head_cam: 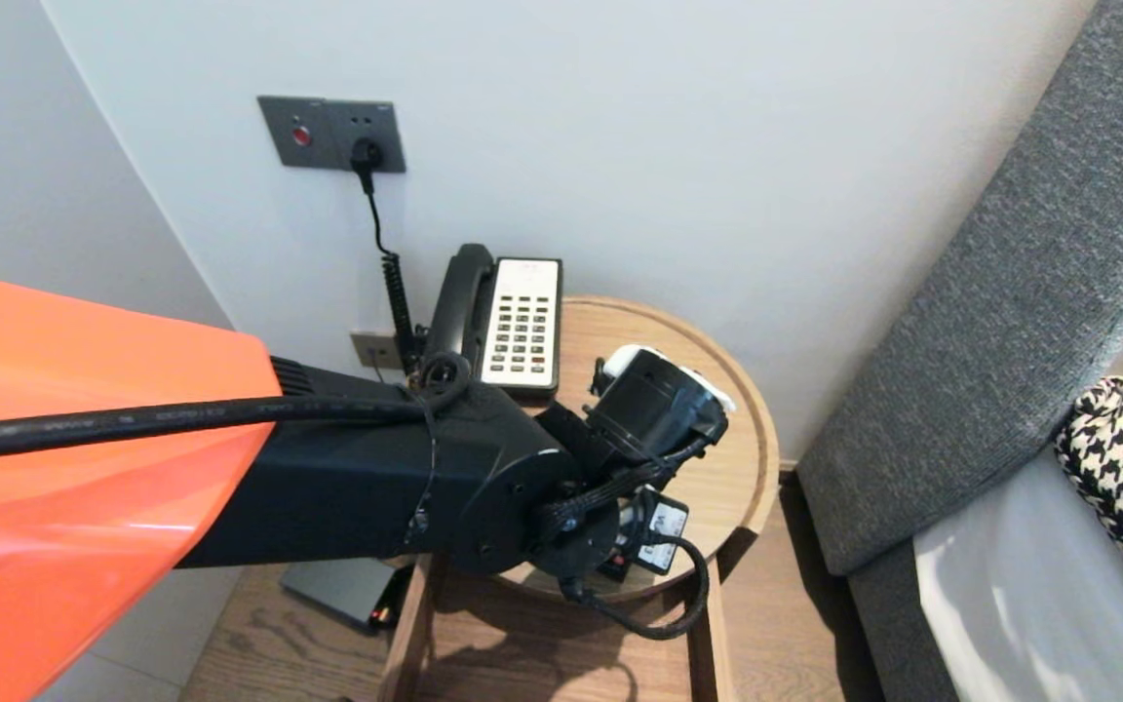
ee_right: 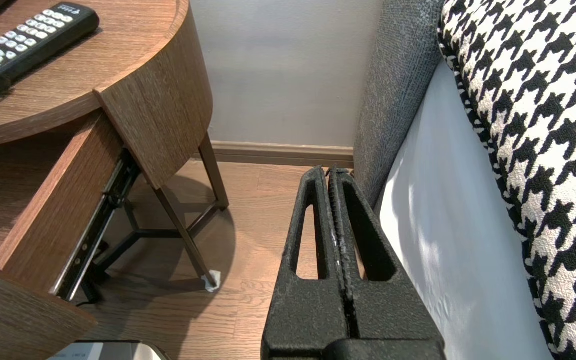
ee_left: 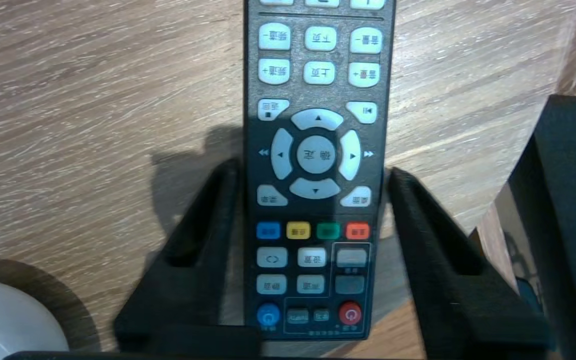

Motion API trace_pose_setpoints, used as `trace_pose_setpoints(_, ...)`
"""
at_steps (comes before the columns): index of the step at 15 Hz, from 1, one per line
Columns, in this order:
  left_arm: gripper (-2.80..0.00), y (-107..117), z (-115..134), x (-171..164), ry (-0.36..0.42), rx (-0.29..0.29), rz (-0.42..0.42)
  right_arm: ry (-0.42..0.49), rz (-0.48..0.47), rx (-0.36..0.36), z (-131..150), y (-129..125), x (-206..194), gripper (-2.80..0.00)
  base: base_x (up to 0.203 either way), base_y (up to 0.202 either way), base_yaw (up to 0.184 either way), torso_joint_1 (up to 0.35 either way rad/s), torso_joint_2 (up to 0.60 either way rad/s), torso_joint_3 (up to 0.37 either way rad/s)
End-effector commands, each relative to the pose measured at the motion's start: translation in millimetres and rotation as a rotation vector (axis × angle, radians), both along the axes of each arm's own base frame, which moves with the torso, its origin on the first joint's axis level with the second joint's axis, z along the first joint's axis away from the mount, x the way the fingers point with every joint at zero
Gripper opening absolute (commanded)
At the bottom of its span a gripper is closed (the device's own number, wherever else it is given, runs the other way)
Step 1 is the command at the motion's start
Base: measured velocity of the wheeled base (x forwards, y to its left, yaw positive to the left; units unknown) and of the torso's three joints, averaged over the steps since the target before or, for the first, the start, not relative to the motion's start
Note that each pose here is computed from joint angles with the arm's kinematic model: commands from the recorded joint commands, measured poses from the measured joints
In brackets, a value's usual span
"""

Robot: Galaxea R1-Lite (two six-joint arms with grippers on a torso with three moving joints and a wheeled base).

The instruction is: Take the remote control out of the drawer one by one and place them on the table

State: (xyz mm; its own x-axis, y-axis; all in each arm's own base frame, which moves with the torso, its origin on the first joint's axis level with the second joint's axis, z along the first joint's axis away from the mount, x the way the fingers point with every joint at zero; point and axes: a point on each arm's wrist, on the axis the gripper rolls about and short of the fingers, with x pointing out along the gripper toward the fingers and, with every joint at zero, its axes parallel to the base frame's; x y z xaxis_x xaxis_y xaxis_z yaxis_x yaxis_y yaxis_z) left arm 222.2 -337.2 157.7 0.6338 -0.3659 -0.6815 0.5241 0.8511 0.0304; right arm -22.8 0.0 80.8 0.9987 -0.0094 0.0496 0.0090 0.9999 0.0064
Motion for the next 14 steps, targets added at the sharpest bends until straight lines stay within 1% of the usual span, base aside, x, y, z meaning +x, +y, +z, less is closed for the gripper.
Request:
trace_pose_setpoints(1, 0.0, 0, 2, 0, -0.006, -0.004, 0.004, 0.025, 0.0, 0.0, -7, 0, 2, -2.8, 0.0, 0.0, 0.0, 0.0, 0.0, 0.0)
trace_pose_setpoints(4, 0.0, 0, 9, 0, -0.02, -0.024, 0.007, 0.025, 0.0, 0.0, -7, 0, 2, -2.8, 0.0, 0.0, 0.0, 0.0, 0.0, 0.0)
trace_pose_setpoints(7, 0.0, 2, 30, 0, -0.055, -0.078, 0.011, 0.025, 0.0, 0.0, -7, 0, 2, -2.8, 0.0, 0.0, 0.0, 0.0, 0.0, 0.0)
trace_pose_setpoints(8, 0.0, 4, 46, -2, -0.079, -0.113, 0.011, 0.025, 0.0, 0.0, -7, 0, 2, -2.8, 0.0, 0.0, 0.0, 0.0, 0.0, 0.0)
trace_pose_setpoints(10, 0.0, 11, 72, -5, -0.103, -0.148, 0.012, 0.025, 0.0, 0.0, -7, 0, 2, -2.8, 0.0, 0.0, 0.0, 0.0, 0.0, 0.0)
trace_pose_setpoints(11, -2.8, 17, 87, -9, -0.115, -0.168, 0.013, 0.025, 0.0, 0.0, -7, 0, 2, -2.8, 0.0, 0.0, 0.0, 0.0, 0.0, 0.0)
trace_pose_setpoints(14, -2.8, 42, 119, -18, -0.143, -0.207, 0.024, 0.025, 0.0, 0.0, -7, 0, 2, -2.8, 0.0, 0.0, 0.0, 0.0, 0.0, 0.0)
